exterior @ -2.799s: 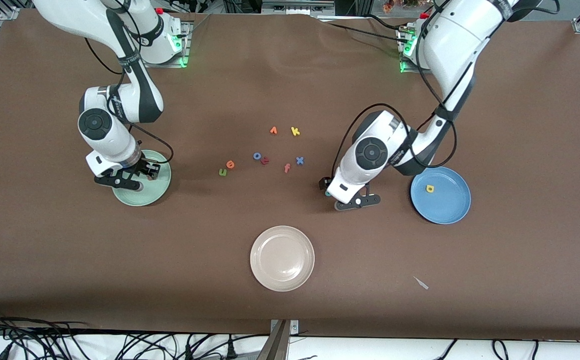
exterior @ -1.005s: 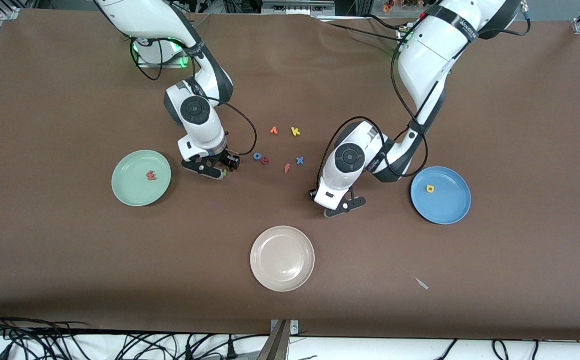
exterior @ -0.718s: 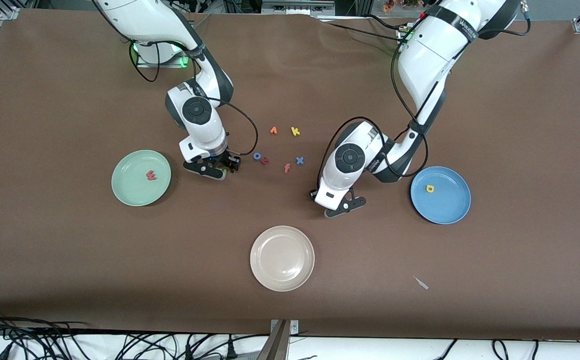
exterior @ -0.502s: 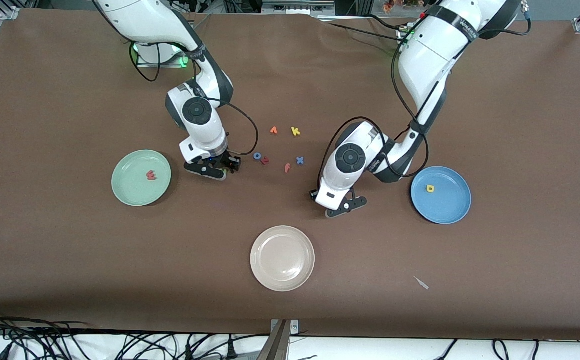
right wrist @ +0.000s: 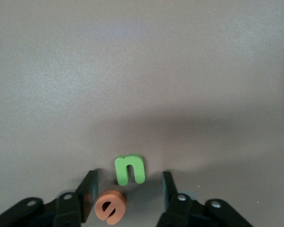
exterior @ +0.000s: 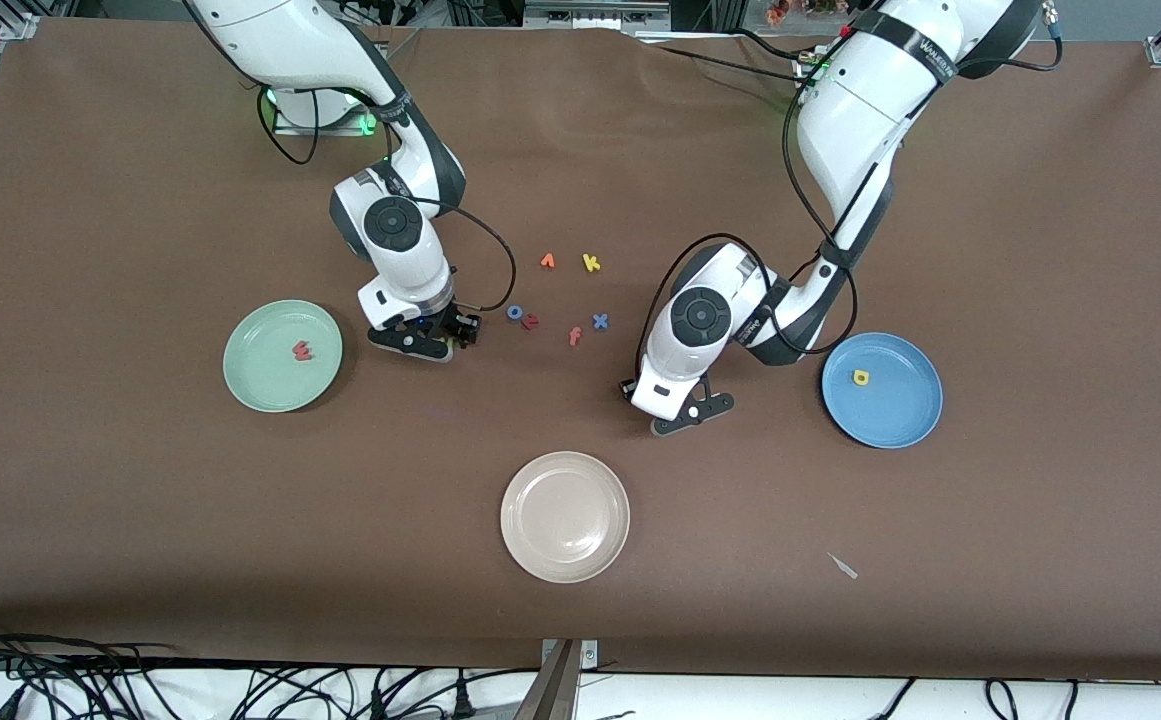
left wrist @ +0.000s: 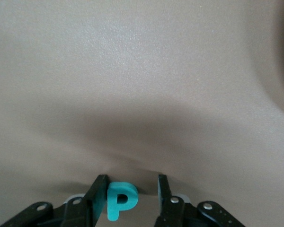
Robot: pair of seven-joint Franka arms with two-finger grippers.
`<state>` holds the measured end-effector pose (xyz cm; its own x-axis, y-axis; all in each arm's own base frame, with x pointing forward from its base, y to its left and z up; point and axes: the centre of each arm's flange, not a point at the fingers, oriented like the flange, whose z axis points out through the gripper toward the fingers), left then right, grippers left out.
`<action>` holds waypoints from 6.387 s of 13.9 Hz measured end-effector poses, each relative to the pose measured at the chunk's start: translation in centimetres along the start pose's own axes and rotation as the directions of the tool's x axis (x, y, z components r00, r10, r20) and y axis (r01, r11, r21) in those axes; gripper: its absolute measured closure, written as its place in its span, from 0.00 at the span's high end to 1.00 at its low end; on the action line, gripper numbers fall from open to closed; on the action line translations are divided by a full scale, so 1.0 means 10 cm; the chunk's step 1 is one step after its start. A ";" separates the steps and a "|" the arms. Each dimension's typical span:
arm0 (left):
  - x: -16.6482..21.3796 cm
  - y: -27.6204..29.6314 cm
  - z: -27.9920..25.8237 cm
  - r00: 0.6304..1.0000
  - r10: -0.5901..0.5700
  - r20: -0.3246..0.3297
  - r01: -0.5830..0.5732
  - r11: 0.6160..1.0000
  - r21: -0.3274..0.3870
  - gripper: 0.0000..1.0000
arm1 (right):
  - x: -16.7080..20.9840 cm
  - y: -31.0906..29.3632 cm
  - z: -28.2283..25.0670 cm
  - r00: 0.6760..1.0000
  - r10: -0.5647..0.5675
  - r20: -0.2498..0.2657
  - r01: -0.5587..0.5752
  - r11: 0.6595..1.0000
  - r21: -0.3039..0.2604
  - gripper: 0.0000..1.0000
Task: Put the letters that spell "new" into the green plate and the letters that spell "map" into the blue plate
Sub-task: 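Place the teal P on the blue plate while the right gripper places the n, then grasp the blue E with the left gripper while the right gripper takes the e, then place the blue E on the blue plate while the right gripper places the e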
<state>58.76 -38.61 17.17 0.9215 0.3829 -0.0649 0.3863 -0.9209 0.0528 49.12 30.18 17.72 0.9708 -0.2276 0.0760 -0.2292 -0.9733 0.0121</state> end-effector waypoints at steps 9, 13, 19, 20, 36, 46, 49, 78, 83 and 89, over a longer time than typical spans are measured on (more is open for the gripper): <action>-0.02 0.00 0.00 1.000 0.004 0.006 -0.004 1.000 0.014 0.37 | 0.03 0.06 0.03 0.999 -0.026 -0.018 0.026 1.000 0.014 0.50; -0.05 0.01 -0.02 1.000 0.008 0.008 -0.008 1.000 0.021 0.29 | 0.04 0.06 0.01 0.999 -0.026 -0.023 0.027 0.999 0.017 0.25; -0.04 -0.01 -0.03 1.000 0.004 0.025 -0.006 0.999 0.053 0.29 | 0.25 0.27 -0.07 0.997 -0.080 -0.020 0.079 0.997 -0.024 0.26; 0.00 -0.03 -0.06 0.999 0.004 0.033 -0.007 0.997 0.072 0.29 | 0.35 0.36 -0.16 0.995 -0.101 -0.015 0.100 0.994 -0.043 0.26; 1.73 -2.44 -0.71 0.780 0.504 0.370 -0.557 0.830 0.044 0.29 | 1.20 2.55 -0.51 0.910 -0.412 0.050 0.415 0.896 -0.162 0.37; 1.26 -2.75 -0.62 0.791 0.579 0.196 -0.598 0.800 0.048 0.63 | 0.91 1.79 -0.47 0.955 -0.294 0.035 0.295 0.954 -0.054 0.68; 1.22 -2.55 -0.77 0.782 0.595 0.184 -0.612 0.789 0.053 0.91 | 0.63 1.22 -0.48 0.983 -0.179 0.032 0.179 0.984 -0.020 0.71; -0.40 -0.78 -0.07 0.505 0.849 0.154 -0.862 0.505 0.043 1.00 | -0.13 -0.26 -0.01 0.974 0.228 0.019 -0.228 0.974 0.009 0.28; -0.40 -0.80 0.05 0.509 0.846 0.158 -0.860 0.510 0.034 0.89 | 0.19 0.02 -0.20 0.994 0.109 0.029 -0.107 0.993 -0.052 0.28; -0.34 -0.80 0.01 0.522 0.840 0.148 -0.852 0.522 0.038 0.53 | 0.99 1.24 -0.83 0.984 -0.144 0.105 0.157 0.979 -0.126 0.28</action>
<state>52.56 -32.56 16.88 0.7995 -0.5848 -0.1370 -0.5848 -0.8100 0.0446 55.33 16.08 26.85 0.9957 -0.0866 -0.0315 -0.0810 -0.9854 0.1497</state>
